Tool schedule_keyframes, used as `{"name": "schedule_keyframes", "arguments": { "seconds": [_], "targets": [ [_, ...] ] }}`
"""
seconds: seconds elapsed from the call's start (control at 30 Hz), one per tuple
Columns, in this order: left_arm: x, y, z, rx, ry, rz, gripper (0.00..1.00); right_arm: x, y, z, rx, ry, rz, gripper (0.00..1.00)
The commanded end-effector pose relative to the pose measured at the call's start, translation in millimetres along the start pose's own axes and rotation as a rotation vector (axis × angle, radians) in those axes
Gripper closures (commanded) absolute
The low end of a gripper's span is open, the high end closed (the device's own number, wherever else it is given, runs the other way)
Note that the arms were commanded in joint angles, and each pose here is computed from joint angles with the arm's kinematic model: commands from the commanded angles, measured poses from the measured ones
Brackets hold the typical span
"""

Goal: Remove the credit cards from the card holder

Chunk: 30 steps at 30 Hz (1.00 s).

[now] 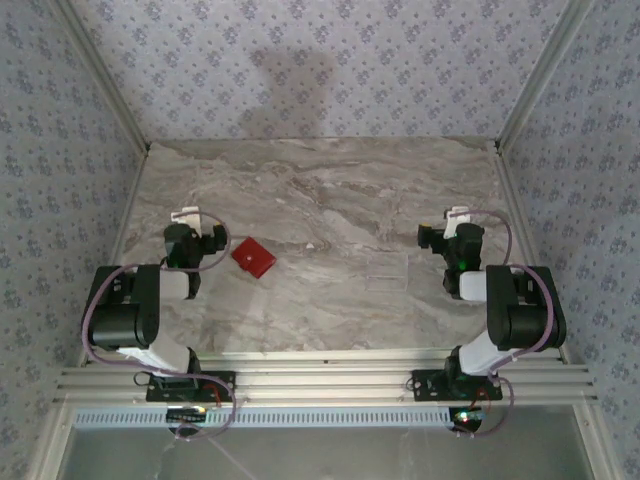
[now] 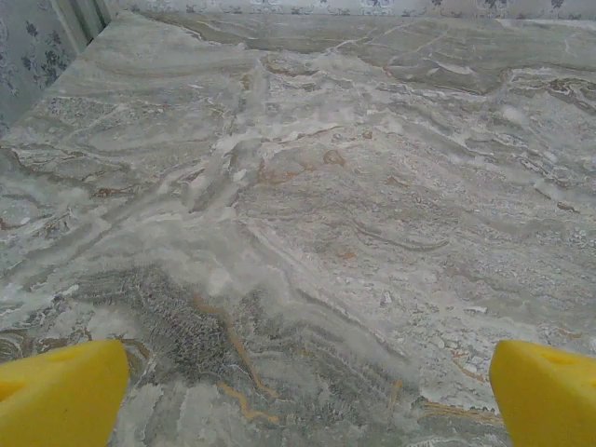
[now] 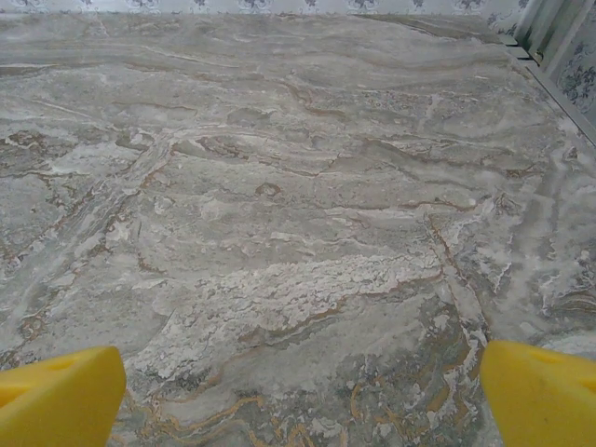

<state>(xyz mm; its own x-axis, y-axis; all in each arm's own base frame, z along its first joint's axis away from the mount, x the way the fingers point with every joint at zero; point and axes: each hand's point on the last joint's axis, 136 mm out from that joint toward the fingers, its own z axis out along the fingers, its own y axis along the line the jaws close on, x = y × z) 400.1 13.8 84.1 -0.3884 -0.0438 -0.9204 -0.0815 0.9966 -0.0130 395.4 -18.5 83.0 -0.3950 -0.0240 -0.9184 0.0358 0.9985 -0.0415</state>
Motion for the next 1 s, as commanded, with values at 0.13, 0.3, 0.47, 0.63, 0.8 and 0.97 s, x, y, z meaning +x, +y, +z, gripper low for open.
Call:
{"name": "schedule_keyframes", "arguments": {
  "seconds": [0.13,0.3,0.47,0.63,0.8,0.97],
  "targets": [
    [-4.3,0.1,-3.7,0.013,-0.011,0.013,0.0,1.6,3.0,-3.7,-0.007,0.008,0.008,0.0],
    [-4.3,0.0,-3.8,0.013,-0.012,0.013,0.0,1.5,3.8,-3.9,-0.01,0.007,0.008,0.0],
    [-3.8,0.0,-3.7,0.013,-0.01,0.014,0.0,1.8,2.8,-3.7,-0.009,0.008,0.011,0.0],
    [-4.5,-0.1,-3.6,0.014,-0.012,0.012,0.0,1.6,2.4,-3.8,-0.013,0.007,0.015,0.0],
    [-4.1,0.1,-3.8,0.013,-0.011,0.013,0.0,1.4,2.3,-3.9,-0.012,0.007,0.016,0.0],
    [-3.6,-0.1,-3.9,0.014,-0.01,0.014,0.0,1.6,2.6,-4.3,-0.006,0.006,0.009,0.0]
  ]
}}
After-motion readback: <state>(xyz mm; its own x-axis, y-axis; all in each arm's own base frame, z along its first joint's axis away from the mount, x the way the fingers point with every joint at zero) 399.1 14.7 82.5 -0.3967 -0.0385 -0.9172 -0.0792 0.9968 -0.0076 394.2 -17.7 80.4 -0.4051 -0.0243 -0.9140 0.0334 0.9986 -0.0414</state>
